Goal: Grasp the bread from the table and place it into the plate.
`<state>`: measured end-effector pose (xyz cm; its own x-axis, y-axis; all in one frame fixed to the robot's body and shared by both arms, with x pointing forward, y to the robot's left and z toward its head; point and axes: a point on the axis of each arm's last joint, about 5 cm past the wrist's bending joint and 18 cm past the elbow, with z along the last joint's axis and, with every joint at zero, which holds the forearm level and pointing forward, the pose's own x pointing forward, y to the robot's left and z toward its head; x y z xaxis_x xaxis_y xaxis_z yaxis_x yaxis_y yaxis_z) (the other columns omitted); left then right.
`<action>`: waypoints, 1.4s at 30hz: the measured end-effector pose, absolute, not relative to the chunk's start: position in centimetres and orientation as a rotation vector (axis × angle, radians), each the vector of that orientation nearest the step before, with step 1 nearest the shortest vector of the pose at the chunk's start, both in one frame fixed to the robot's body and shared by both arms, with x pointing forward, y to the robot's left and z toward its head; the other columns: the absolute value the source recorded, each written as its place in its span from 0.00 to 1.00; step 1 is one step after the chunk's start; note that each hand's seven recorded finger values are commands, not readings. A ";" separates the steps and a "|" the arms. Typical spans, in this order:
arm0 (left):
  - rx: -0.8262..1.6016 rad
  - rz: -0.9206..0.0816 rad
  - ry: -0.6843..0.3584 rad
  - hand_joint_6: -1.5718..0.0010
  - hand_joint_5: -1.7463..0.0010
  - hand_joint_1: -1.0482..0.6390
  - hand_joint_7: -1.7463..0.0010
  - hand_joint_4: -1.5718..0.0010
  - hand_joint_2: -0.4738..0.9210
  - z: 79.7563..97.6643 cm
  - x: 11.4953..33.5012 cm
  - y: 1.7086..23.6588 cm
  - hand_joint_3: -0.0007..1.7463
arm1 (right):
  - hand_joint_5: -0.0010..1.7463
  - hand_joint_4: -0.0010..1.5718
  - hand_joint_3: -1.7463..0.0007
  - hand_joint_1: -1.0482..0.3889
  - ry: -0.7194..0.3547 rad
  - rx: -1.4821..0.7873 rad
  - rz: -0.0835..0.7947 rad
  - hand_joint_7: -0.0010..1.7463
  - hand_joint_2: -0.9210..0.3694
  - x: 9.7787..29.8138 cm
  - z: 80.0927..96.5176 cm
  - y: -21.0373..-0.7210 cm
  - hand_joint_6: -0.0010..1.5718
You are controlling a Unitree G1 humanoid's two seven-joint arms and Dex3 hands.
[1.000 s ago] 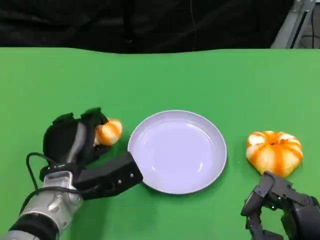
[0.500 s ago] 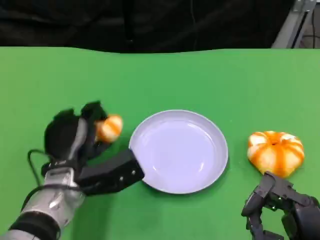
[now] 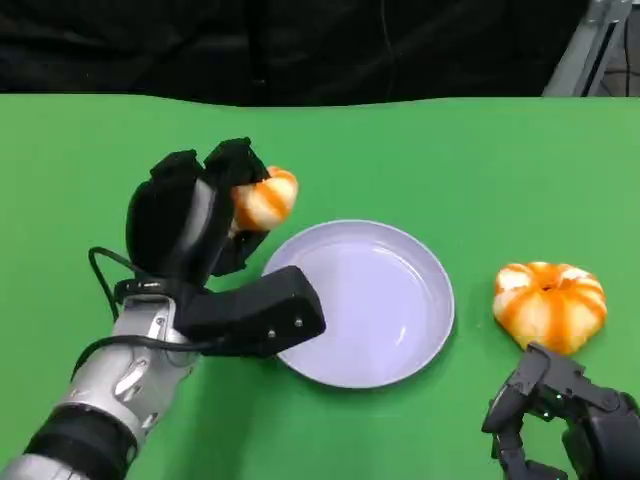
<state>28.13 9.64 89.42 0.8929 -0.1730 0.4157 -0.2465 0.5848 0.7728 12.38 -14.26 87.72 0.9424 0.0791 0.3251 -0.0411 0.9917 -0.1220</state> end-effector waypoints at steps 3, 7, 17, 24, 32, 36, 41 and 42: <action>0.940 -0.024 -0.507 0.54 0.00 0.61 0.12 0.56 0.75 89.6 27.6 8.4 0.50 | 1.00 0.52 0.33 0.63 -0.338 -0.113 0.062 0.90 0.31 12.4 87.7 -14.2 0.47; 0.924 -0.100 -0.542 0.53 0.00 0.62 0.14 0.57 0.79 89.9 27.2 7.5 0.44 | 1.00 0.52 0.33 0.63 -0.338 -0.117 0.062 0.90 0.31 12.4 87.7 -14.2 0.47; 0.940 -0.257 -0.558 0.51 0.03 0.59 0.25 0.58 0.92 89.4 26.1 5.9 0.12 | 1.00 0.52 0.33 0.63 -0.336 -0.119 0.065 0.90 0.31 12.4 87.8 -14.1 0.47; 0.947 -0.329 -0.534 0.49 0.10 0.59 0.34 0.57 1.00 88.4 26.0 5.3 0.05 | 1.00 0.52 0.34 0.64 -0.336 -0.118 0.060 0.90 0.30 12.4 87.8 -14.1 0.47; 0.953 -0.386 -0.501 0.56 0.39 0.46 0.57 0.66 1.00 87.5 26.3 5.1 0.11 | 1.00 0.52 0.35 0.63 -0.337 -0.117 0.057 0.90 0.29 12.4 87.8 -14.1 0.47; 1.019 -0.485 -0.429 0.63 0.90 0.21 0.96 0.78 1.00 87.7 26.7 5.1 0.18 | 1.00 0.52 0.34 0.62 -0.337 -0.112 0.055 0.90 0.30 12.3 87.8 -13.9 0.47; 1.062 -0.527 -0.381 0.78 0.99 0.05 1.00 0.97 1.00 87.9 26.8 5.2 0.31 | 1.00 0.52 0.33 0.62 -0.336 -0.108 0.056 0.90 0.30 12.3 87.7 -13.8 0.47; 1.078 -0.532 -0.376 0.81 1.00 0.02 1.00 0.99 1.00 88.1 26.9 5.3 0.34 | 1.00 0.52 0.33 0.62 -0.337 -0.108 0.057 0.90 0.30 12.3 87.7 -13.8 0.47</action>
